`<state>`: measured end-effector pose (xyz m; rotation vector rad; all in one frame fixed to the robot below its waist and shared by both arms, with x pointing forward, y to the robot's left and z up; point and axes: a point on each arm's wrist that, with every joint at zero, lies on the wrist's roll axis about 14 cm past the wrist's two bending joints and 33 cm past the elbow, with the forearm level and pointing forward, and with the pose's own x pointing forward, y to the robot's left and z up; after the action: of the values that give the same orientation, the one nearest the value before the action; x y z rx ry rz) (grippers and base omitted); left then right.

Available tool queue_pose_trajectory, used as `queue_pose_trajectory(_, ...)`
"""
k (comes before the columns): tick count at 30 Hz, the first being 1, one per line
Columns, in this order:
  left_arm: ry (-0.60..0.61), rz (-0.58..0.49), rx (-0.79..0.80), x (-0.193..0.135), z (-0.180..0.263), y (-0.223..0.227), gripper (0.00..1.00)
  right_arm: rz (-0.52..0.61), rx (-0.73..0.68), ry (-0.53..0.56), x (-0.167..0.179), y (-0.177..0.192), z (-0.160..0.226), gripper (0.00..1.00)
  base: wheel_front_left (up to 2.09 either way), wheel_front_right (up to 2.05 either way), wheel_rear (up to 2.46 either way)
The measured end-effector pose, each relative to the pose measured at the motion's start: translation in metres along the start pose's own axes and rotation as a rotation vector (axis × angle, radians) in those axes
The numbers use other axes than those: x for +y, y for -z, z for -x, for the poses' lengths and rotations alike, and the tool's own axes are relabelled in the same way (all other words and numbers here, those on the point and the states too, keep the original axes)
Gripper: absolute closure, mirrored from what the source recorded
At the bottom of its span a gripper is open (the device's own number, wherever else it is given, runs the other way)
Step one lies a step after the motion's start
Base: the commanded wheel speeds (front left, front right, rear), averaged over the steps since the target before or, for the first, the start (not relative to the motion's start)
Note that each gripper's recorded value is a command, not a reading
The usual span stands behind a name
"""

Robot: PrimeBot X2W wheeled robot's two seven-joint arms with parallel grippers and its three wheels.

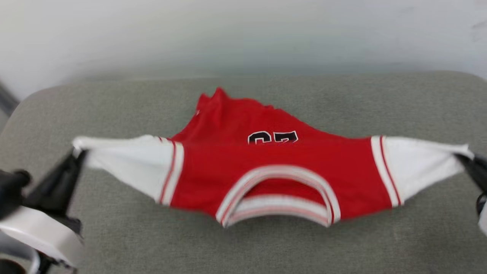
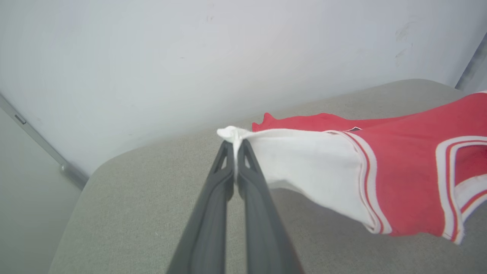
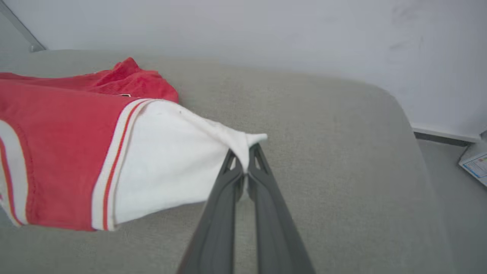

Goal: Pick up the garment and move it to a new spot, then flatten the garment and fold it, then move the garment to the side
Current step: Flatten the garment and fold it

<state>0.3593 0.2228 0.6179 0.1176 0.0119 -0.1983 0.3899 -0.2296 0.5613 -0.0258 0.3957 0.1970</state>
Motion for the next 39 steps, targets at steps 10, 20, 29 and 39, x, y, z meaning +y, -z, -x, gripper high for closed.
queue_pose_trajectory(10,-0.039,-0.143,-0.416,0.02,-0.007,-0.143,1.0,0.011,-0.374,0.018,-0.01,-0.126,0.041,1.0,0.0,0.0,0.0)
queue_pose_trajectory(20,-0.091,-0.221,-0.508,0.037,-0.041,-0.193,1.0,0.05,-0.518,0.03,-0.013,-0.193,0.035,1.0,0.0,0.0,0.0)
queue_pose_trajectory(29,-0.091,-0.227,-0.478,0.052,-0.105,-0.191,1.0,0.093,-0.528,0.055,-0.024,-0.216,-0.009,1.0,0.0,0.0,0.0)
queue_pose_trajectory(39,-0.129,-0.188,-0.494,0.075,-0.214,-0.176,1.0,0.121,-0.539,0.105,-0.051,-0.235,-0.103,1.0,0.0,0.0,0.0)
